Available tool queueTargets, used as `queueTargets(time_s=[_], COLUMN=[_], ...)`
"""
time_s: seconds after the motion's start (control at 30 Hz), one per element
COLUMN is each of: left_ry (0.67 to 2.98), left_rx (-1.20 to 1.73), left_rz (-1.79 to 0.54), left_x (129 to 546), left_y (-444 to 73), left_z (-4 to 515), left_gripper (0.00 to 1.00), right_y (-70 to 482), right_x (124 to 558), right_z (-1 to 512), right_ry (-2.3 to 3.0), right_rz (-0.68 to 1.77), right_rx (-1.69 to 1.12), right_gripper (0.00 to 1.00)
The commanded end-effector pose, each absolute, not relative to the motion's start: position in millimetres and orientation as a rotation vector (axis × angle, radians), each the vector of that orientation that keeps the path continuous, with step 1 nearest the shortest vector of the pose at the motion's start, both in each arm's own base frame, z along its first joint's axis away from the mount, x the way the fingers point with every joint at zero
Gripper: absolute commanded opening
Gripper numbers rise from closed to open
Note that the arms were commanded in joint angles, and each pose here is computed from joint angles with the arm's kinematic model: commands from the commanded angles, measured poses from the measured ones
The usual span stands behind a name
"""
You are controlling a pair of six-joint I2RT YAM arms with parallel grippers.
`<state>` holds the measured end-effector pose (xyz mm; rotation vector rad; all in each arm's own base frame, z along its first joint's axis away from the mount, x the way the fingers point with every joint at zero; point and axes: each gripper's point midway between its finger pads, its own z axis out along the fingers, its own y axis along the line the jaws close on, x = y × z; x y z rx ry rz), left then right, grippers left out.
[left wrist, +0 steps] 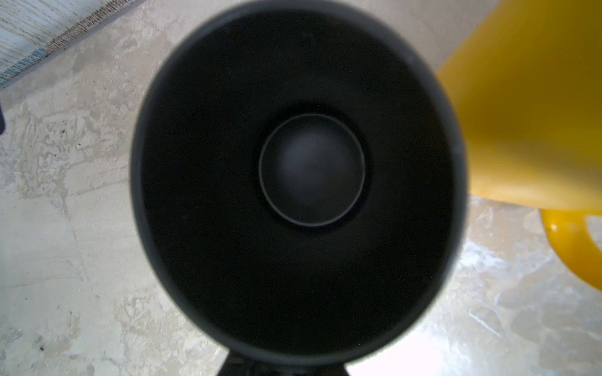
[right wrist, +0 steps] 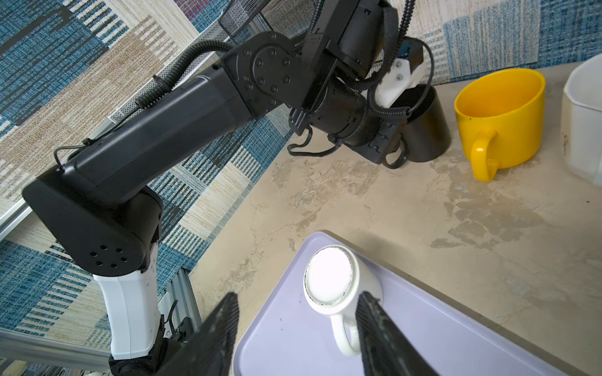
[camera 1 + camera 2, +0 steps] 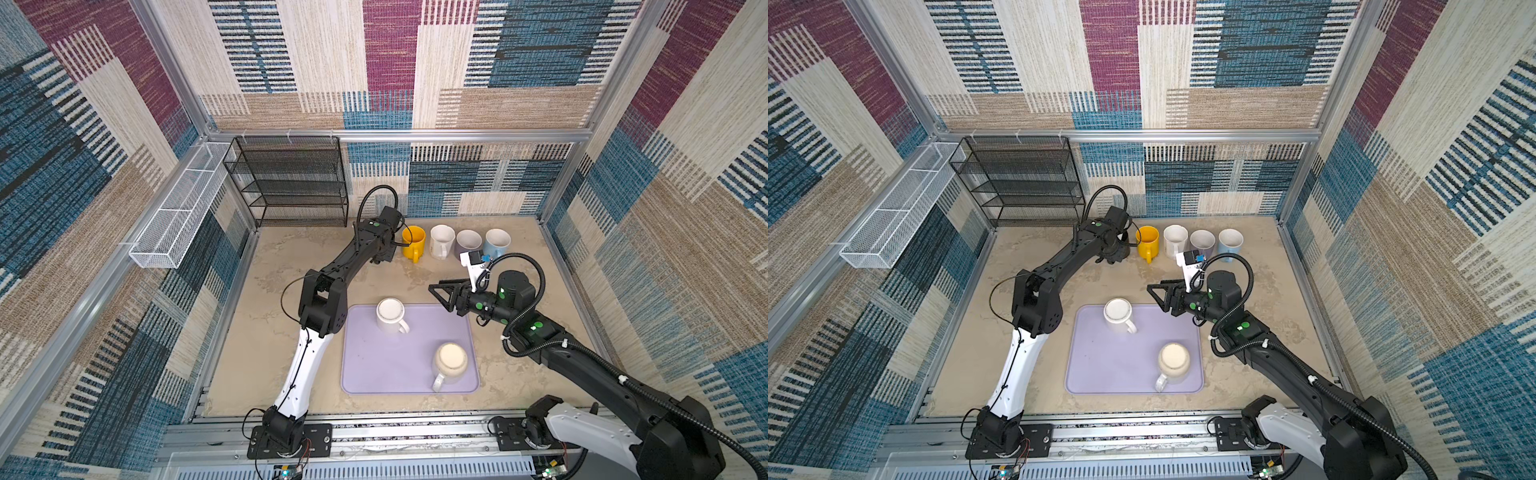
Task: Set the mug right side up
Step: 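Lower the black mug upright beside the yellow mug with the left gripper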
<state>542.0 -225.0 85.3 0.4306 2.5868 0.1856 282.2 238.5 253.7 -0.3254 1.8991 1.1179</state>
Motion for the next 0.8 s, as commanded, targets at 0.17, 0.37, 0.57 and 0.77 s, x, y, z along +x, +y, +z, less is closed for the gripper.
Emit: queueTargets(time_s=[0.17, 0.37, 0.57, 0.77], left_ry=[2.585, 2.597, 2.601, 2.602], left_rx=[0.378, 0.373, 0.375, 0.378], left_rz=[0.118, 0.098, 0.096, 0.092], left_x=[546.0, 543.9, 542.4, 539.6], left_y=[-233.4, -235.2, -235.0, -234.2], left_z=[85.7, 83.7, 85.3, 89.0], left_gripper=[0.00, 0.09, 0.17, 0.21], right_y=[241.5, 240.3, 239.0, 237.9], right_x=[283.8, 282.5, 281.3, 280.3], right_z=[263.3, 262.2, 261.1, 261.3], right_ry=[1.866, 1.866, 1.866, 1.863], right_rz=[1.127, 1.126, 1.124, 1.118], right_rx=[-0.348, -0.344, -0.340, -0.339], right_gripper=[0.60, 0.60, 0.60, 0.60])
